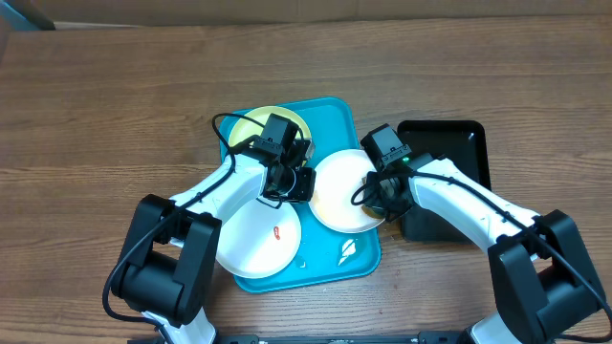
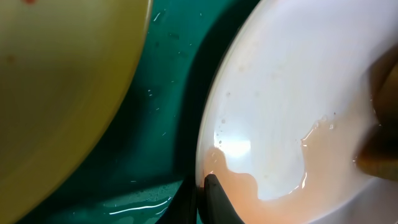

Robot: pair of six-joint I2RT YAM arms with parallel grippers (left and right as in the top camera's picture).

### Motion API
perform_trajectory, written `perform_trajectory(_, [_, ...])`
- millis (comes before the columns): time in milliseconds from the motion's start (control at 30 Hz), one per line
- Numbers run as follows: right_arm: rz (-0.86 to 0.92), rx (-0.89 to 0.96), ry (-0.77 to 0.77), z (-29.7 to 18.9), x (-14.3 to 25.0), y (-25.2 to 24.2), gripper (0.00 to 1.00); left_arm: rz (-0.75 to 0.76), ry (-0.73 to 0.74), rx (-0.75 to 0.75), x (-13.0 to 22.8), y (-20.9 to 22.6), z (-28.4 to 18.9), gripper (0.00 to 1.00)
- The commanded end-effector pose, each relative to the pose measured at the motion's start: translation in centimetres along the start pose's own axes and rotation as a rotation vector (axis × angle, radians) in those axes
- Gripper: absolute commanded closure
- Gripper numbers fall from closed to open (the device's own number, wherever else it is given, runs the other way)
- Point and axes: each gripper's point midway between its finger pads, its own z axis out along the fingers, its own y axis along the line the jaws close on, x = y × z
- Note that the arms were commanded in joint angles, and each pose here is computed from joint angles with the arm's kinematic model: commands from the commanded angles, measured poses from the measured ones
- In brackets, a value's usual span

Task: Clean dirty plates on tray and stack at the side
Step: 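Scrub the held white plate with the sponge in the right gripper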

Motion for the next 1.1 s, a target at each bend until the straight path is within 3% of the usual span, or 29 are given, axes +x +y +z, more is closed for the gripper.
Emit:
perform_trajectory(0, [0.032,0.224,0.000,1.7,0.4,-5.3,0.96,-0.032,0.011,-0.110,0.4,2.5,0.3,0.96])
perform_trajectory(200, [0.052,0.318,-0.077,-1.6,-1.5,-6.3,0.96,-0.036,0.022,-0.114,0.7,2.6,0.3,0.96])
perform_trajectory(667, [0.138,0.192,-0.250,-9.1,-4.7,-6.6,0.96,-0.039,0.044,-0.122,1.2,2.7,0.2,0.96])
perform_trajectory(933, [0.165,0.093,-0.142,-7.4,-5.7,-10.1,0.96,-0.035,0.048,-0.021,0.8,0.8,0.0,0.96])
perform_trajectory(1067, [0.201,0.025,-0.080,-4.9,-4.8,-11.4,0.90,-0.030,0.037,-0.004,0.0,0.1,-0.6,0.96])
